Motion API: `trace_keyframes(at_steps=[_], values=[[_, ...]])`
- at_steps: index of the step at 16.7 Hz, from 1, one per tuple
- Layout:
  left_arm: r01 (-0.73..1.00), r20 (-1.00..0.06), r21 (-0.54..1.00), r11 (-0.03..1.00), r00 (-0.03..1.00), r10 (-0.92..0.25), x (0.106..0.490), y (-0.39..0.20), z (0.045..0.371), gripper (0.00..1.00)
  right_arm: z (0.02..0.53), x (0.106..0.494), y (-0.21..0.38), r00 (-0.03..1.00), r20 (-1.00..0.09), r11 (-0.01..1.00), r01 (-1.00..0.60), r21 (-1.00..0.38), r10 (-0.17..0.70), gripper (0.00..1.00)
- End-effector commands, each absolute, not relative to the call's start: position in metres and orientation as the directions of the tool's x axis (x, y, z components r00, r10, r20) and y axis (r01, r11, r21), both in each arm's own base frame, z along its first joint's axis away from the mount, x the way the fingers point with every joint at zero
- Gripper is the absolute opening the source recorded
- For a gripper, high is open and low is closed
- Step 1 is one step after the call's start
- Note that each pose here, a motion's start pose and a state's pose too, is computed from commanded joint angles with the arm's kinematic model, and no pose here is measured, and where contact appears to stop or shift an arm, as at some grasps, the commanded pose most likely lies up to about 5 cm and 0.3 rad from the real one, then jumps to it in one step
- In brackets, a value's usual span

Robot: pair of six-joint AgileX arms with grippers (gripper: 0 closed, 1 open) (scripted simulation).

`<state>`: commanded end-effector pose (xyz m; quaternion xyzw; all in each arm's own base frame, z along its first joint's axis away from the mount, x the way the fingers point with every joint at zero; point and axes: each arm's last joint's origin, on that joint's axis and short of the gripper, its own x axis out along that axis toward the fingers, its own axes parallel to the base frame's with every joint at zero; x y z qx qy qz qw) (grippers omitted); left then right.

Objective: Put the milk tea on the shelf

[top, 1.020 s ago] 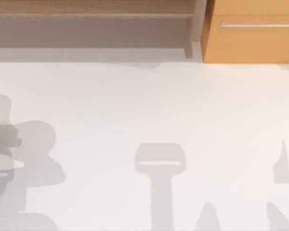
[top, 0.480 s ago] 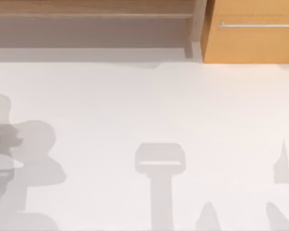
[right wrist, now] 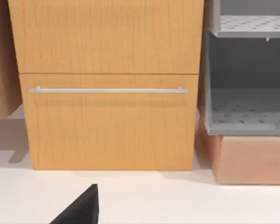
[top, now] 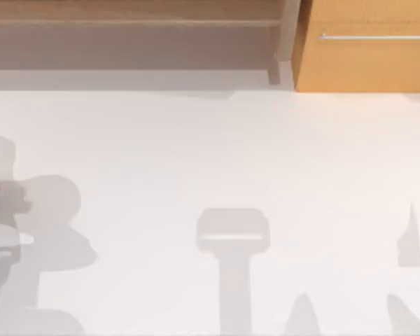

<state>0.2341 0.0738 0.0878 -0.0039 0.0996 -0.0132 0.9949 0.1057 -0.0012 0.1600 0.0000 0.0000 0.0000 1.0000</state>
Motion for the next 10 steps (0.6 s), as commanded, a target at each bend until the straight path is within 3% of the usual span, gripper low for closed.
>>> trace_keyframes(at_steps=[10], values=[[0.026, -0.18, -0.002, 1.0, 0.983, -0.026, 0.236, 0.074, 0.101, 0.0, 0.16, 0.106, -0.001, 1.0, 0.0, 1.0, 0.0, 0.0, 0.0, 1.0]])
